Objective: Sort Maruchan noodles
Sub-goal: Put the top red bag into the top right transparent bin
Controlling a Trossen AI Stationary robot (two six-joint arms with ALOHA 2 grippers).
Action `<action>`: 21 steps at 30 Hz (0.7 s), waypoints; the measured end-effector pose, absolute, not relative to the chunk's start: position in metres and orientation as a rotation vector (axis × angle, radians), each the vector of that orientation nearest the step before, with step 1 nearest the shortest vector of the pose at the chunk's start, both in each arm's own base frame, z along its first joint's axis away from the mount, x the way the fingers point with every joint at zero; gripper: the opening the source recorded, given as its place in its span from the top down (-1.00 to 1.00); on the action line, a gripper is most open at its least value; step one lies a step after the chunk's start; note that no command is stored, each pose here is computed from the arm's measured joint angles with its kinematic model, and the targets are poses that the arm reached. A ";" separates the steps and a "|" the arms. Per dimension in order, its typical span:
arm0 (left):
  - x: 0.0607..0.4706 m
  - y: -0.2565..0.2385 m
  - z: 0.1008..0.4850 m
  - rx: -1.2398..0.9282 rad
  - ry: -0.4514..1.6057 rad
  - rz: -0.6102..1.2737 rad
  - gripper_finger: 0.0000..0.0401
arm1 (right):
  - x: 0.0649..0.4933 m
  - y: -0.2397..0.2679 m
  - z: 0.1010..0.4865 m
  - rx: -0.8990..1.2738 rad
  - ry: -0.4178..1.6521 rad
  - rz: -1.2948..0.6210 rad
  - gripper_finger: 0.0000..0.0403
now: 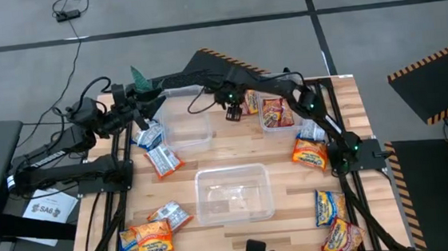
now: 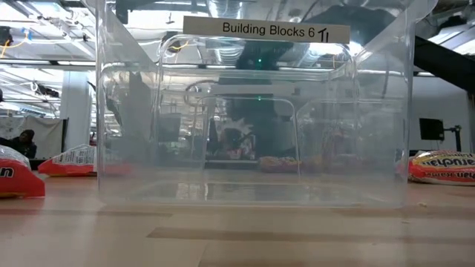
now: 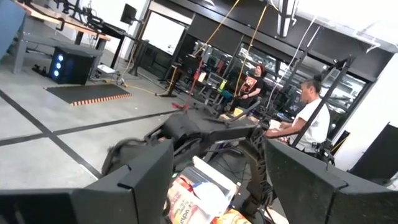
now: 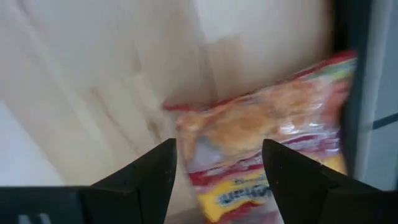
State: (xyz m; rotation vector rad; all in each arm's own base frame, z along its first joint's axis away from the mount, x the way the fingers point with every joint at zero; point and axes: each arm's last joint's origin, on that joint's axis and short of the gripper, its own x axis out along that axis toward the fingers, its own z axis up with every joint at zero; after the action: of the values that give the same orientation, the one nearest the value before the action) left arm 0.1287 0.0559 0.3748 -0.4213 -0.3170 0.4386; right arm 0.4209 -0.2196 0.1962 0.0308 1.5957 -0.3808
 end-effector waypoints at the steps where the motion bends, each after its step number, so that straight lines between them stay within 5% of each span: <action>1: 0.129 0.056 0.375 -0.421 -0.317 0.439 -0.20 | 0.422 -0.219 0.191 0.033 1.610 -0.375 -0.29; 16: 0.129 0.056 0.375 -0.417 -0.316 0.441 -0.20 | 0.429 -0.218 0.169 -0.049 1.658 -0.435 -0.27; 21: 0.129 0.056 0.375 -0.417 -0.316 0.441 -0.20 | 0.429 -0.219 0.167 -0.041 1.662 -0.438 -0.06</action>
State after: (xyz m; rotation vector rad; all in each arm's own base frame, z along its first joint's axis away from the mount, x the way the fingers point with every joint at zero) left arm 0.1286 0.0560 0.3748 -0.4174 -0.3161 0.4410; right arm 0.4294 -0.2190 0.1667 -0.0405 1.6623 -0.4384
